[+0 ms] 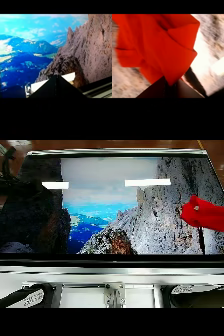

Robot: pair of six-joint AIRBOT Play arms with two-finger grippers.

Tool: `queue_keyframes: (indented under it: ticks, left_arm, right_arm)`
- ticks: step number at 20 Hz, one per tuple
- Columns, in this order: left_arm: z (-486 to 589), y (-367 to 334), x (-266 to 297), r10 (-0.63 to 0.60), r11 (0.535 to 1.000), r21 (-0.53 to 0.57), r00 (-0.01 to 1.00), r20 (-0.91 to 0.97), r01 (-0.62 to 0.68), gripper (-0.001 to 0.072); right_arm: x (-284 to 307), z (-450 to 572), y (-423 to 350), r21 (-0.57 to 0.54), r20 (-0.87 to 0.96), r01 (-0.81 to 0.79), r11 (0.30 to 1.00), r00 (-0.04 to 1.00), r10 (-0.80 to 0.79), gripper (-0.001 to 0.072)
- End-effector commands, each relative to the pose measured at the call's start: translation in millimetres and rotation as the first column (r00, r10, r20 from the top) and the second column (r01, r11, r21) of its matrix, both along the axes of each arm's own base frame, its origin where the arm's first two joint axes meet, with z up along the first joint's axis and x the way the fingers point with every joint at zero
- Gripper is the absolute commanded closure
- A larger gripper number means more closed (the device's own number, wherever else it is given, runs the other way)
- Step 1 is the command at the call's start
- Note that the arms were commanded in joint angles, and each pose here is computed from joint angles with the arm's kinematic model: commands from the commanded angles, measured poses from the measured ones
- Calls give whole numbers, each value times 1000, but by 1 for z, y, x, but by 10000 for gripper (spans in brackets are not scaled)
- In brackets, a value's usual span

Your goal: Fold the shirts.

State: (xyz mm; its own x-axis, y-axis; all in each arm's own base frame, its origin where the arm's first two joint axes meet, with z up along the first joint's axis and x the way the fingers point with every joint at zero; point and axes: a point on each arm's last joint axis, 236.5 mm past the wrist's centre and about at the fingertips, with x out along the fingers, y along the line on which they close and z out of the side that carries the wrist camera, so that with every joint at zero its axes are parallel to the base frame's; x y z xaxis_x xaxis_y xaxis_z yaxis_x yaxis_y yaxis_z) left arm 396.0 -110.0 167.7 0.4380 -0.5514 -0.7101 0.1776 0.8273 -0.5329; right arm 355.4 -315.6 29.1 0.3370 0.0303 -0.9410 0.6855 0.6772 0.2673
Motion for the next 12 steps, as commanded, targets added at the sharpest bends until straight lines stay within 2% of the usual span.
queue_keyframes:
  ticks: [1,4,8,12]
  left_arm:
    - [-31,-27,-12,-37,999,-16,997,-74,36,677]
    - [-35,-40,-17,-68,998,-16,994,-81,67,677]
    - [-33,-47,-14,-71,997,-18,996,-58,70,677]
    - [-32,-46,-11,-63,998,-18,997,-45,62,677]
  right_arm:
    - [-101,-69,-21,122,-212,167,978,967,-138,656]
    - [-157,-107,-1,239,-295,283,929,933,-208,657]
    - [-186,-124,42,337,-333,348,875,913,-235,656]
    - [-211,-125,51,247,-372,373,894,889,-268,655]
